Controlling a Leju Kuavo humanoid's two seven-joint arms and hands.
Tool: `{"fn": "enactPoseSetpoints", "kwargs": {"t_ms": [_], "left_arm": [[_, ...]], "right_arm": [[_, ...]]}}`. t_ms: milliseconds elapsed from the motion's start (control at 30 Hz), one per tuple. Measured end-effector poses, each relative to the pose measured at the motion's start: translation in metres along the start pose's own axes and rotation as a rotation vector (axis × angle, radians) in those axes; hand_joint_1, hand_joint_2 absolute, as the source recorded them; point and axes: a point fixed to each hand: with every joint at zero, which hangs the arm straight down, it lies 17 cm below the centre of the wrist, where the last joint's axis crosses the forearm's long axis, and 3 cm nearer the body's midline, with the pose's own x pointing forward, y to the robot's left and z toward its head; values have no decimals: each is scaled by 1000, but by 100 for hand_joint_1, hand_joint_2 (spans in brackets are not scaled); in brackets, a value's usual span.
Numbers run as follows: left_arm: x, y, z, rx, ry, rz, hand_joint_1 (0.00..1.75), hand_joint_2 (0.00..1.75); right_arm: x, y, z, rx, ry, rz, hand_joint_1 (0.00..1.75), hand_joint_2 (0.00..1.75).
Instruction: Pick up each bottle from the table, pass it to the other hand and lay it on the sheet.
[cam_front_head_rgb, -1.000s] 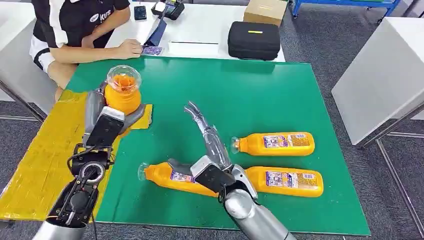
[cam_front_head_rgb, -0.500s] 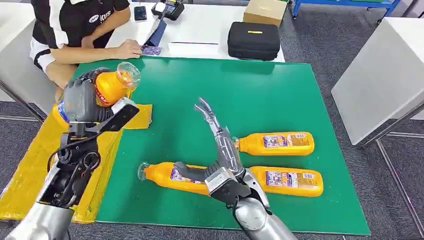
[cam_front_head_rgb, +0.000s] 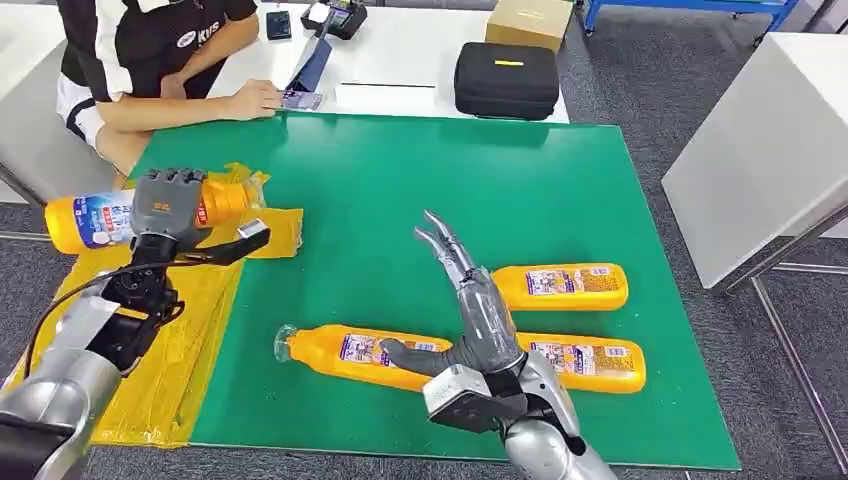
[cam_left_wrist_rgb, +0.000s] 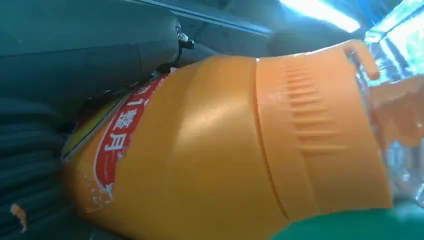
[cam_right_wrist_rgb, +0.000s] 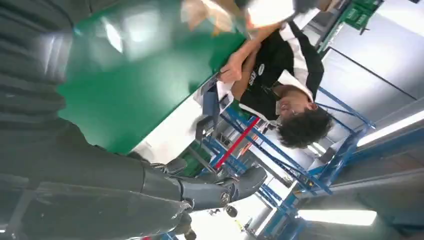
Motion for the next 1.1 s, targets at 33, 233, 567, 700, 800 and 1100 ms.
{"fn": "enactPoseSetpoints", "kwargs": {"t_ms": [33, 233, 567, 700, 800, 1100], "left_arm": [[1, -9, 4, -21, -4, -10, 175, 175], [1, -61, 30, -152, -29, -45, 175, 175], [7, -108, 61, -270, -51, -55, 175, 175], [6, -115, 66, -291, -41, -51, 0, 175], [1, -117, 67, -297, -14, -45, 0, 175], [-7, -117, 69, -292, 45, -16, 0, 175]], "right_arm": [[0, -1, 1, 2, 0, 4, 0, 175], [-3, 0, 10, 27, 12, 36, 0, 175], [-26, 24, 25, 176, 85, 197, 0, 175], [-33, 27, 26, 201, 112, 232, 0, 175], [-39, 29, 27, 226, 139, 266, 0, 175], [-69, 41, 37, 326, 245, 376, 0, 175]]}}
